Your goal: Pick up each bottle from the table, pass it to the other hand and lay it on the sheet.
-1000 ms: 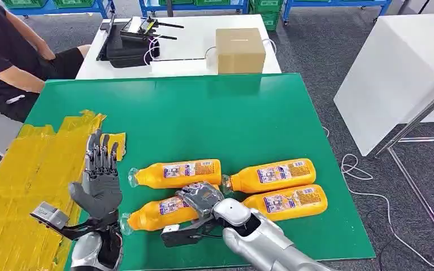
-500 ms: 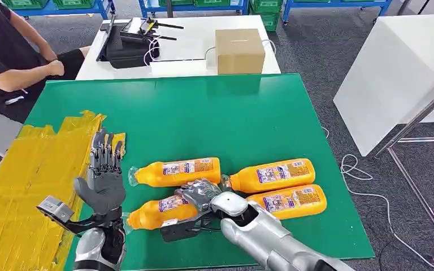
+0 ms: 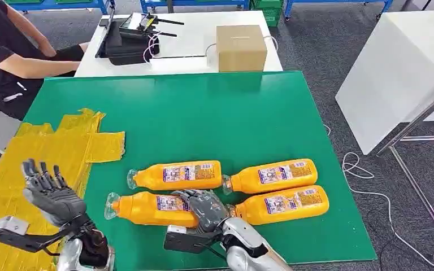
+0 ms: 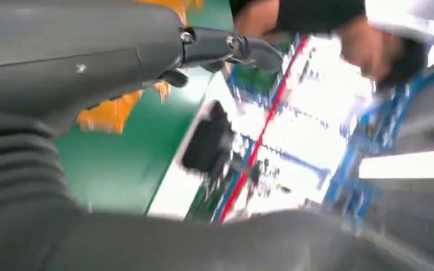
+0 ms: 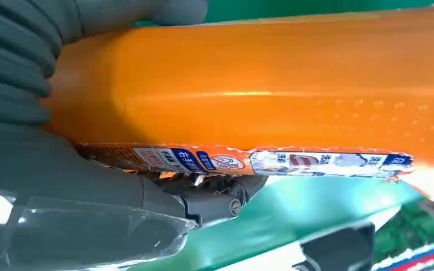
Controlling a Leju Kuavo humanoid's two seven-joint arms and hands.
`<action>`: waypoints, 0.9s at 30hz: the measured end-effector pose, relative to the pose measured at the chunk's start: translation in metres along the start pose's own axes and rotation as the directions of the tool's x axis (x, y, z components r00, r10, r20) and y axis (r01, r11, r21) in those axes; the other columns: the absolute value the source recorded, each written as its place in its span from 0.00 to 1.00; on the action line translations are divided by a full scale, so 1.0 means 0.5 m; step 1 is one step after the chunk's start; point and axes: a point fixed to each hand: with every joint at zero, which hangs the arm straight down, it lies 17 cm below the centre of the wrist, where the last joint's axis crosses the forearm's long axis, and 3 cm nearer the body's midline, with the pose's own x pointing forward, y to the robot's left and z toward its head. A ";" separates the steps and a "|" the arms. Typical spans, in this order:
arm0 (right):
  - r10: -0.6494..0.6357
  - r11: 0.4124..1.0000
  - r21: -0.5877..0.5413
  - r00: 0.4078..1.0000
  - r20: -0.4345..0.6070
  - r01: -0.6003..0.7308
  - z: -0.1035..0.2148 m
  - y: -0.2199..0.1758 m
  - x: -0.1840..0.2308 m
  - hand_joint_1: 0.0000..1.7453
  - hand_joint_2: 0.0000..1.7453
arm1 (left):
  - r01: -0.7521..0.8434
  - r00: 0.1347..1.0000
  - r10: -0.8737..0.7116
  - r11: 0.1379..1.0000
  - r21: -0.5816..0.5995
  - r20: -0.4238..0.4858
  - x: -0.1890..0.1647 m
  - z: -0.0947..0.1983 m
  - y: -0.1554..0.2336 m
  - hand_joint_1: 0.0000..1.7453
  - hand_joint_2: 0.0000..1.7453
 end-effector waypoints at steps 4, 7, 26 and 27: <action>-0.048 0.998 -0.037 0.999 0.014 0.048 0.005 -0.020 0.013 1.00 1.00 | 0.004 1.000 -0.005 0.999 0.054 0.020 0.019 -0.008 0.036 0.00 1.00; -0.071 0.996 -0.052 0.997 0.027 0.072 0.008 -0.027 0.021 1.00 1.00 | 0.002 1.000 -0.003 0.998 0.060 0.023 0.022 -0.008 0.044 0.00 1.00; -0.197 0.946 -0.229 0.967 0.161 0.230 0.056 -0.113 0.069 1.00 1.00 | -0.168 0.982 0.149 0.971 -0.170 -0.114 -0.029 0.050 -0.046 0.00 1.00; -0.209 0.939 -0.240 0.962 0.174 0.247 0.058 -0.123 0.071 1.00 1.00 | -0.222 0.968 0.180 0.940 -0.260 -0.177 -0.044 0.073 -0.086 0.00 1.00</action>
